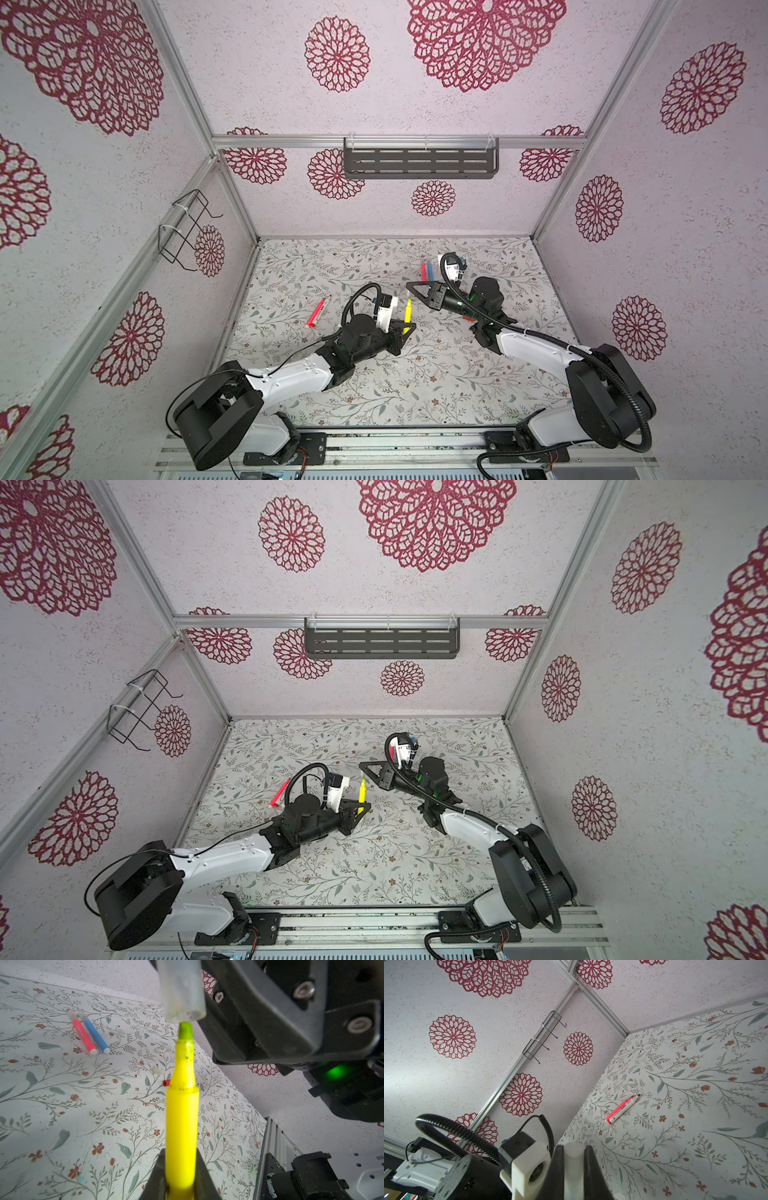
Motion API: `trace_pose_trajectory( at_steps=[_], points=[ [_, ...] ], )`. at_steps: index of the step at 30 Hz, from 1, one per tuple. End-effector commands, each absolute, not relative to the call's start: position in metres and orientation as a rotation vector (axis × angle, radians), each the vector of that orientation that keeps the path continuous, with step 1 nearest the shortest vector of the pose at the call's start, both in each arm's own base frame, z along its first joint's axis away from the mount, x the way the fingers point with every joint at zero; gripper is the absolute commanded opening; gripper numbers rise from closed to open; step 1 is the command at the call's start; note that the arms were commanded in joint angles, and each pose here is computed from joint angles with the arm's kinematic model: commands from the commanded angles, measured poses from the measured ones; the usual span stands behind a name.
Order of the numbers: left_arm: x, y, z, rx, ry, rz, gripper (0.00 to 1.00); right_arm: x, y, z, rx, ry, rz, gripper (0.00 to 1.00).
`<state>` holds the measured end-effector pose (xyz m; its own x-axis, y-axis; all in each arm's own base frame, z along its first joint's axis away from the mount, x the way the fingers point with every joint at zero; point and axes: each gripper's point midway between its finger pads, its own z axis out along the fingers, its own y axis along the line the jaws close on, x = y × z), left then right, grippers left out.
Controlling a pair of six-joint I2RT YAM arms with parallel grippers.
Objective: Insert the pens into the pen caps
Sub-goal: 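Carry the clear cap over the yellow highlighter tip held by the left gripper, then press the clear cap down onto the highlighter tip with the right gripper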
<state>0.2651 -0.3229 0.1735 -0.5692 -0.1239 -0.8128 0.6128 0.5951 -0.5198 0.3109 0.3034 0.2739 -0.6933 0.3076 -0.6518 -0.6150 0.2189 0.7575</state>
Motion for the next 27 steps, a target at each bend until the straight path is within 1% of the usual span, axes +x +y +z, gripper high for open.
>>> trace_pose_trajectory(
  at_steps=[1, 13, 21, 24, 27],
  points=[
    [0.266, -0.323, 0.192, 0.386, 1.888, -1.051, 0.00, 0.305, 0.305, 0.279, -0.335, 1.708, 1.558, 0.08],
    [0.266, -0.323, 0.193, 0.382, 1.885, -1.049, 0.00, 0.303, 0.303, 0.278, -0.341, 1.708, 1.543, 0.08],
    [0.264, -0.322, 0.206, 0.378, 1.840, -1.072, 0.00, 0.290, 0.308, 0.278, -0.385, 1.678, 1.569, 0.08],
    [0.261, -0.321, 0.214, 0.385, 1.809, -1.096, 0.00, 0.283, 0.308, 0.278, -0.414, 1.649, 1.578, 0.10],
    [0.256, -0.321, 0.221, 0.405, 1.782, -1.120, 0.00, 0.273, 0.306, 0.283, -0.446, 1.592, 1.612, 0.15]
  ],
)
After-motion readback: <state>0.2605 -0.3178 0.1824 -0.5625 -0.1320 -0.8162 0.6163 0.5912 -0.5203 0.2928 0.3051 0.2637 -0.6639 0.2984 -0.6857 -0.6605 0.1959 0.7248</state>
